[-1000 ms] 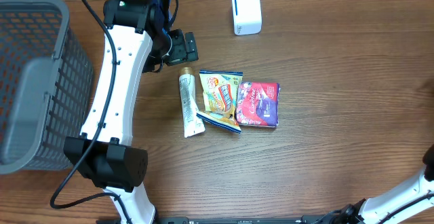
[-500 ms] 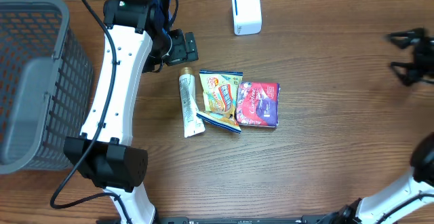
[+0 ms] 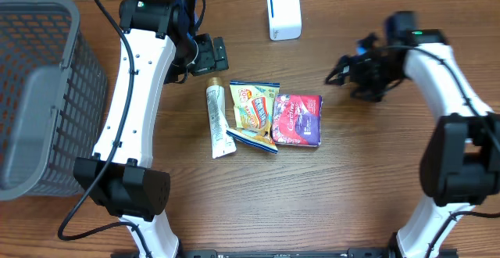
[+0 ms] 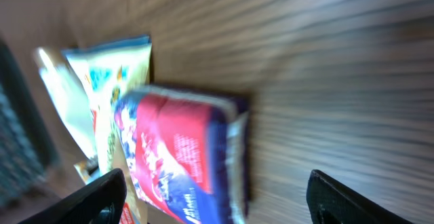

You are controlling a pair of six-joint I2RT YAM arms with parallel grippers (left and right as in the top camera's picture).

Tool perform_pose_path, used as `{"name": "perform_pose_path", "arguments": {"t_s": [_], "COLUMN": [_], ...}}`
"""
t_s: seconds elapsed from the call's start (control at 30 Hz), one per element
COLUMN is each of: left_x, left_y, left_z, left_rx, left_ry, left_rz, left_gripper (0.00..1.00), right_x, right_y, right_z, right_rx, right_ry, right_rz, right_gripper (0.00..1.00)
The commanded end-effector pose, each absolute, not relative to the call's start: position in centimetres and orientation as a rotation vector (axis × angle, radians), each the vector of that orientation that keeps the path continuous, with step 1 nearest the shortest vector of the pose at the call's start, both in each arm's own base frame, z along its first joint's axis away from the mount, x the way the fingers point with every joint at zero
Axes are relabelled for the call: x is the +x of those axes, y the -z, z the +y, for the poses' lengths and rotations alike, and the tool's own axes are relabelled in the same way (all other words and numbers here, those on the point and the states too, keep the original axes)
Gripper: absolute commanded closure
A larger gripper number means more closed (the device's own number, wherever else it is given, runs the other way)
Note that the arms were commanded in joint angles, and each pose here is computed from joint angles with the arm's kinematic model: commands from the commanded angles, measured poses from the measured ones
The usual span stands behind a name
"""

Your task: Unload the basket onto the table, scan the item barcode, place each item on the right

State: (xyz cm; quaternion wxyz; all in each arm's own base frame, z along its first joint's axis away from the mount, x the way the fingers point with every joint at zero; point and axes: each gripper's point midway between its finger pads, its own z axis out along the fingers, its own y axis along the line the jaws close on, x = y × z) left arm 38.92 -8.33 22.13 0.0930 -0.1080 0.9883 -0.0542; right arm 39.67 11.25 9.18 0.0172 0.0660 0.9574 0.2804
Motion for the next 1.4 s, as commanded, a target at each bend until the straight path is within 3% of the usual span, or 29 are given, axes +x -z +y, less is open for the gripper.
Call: {"name": "perform_pose_path", "arguments": {"t_s": [0.0,0.33,0.47,0.63,1.1,1.37], "left_x": [38.9,38.9,38.9,38.9,41.3,41.2], "left_y": [-22.2,-22.2,-22.2,-22.2,-22.9,-23.2], "left_z": [-8.6,-8.6,-8.6,-8.6,-9.2,-11.1], "left_rx": [-0.325,-0.325,-0.325,-0.325,-0.322,-0.380], "left_ry": [0.168,0.168,0.168,0.168,0.217,0.384], "left_rz": [2.932,2.932,2.932,2.932,2.832,2.836], "left_gripper": [0.00,0.00,0.00,0.00,0.00,0.00], "right_x": [38.8,38.1,38.8,39.6,41.6,44.5], "right_y": [-7.5,-6.8,-6.7,-6.8,-6.9,-7.5], "right_z": [12.5,14.4,14.5,13.3,4.0,3.1], "right_rx": [0.103,-0.007,0.057,0.202,0.562,0.524], "right_ry": [-0.732,-0.662,-0.661,-0.661,-0.644,-0.653], "right_rz": [3.043,3.070,3.050,3.040,2.951,2.826], "right_gripper": [0.15,0.24,0.10,0.00,0.00,0.00]}}
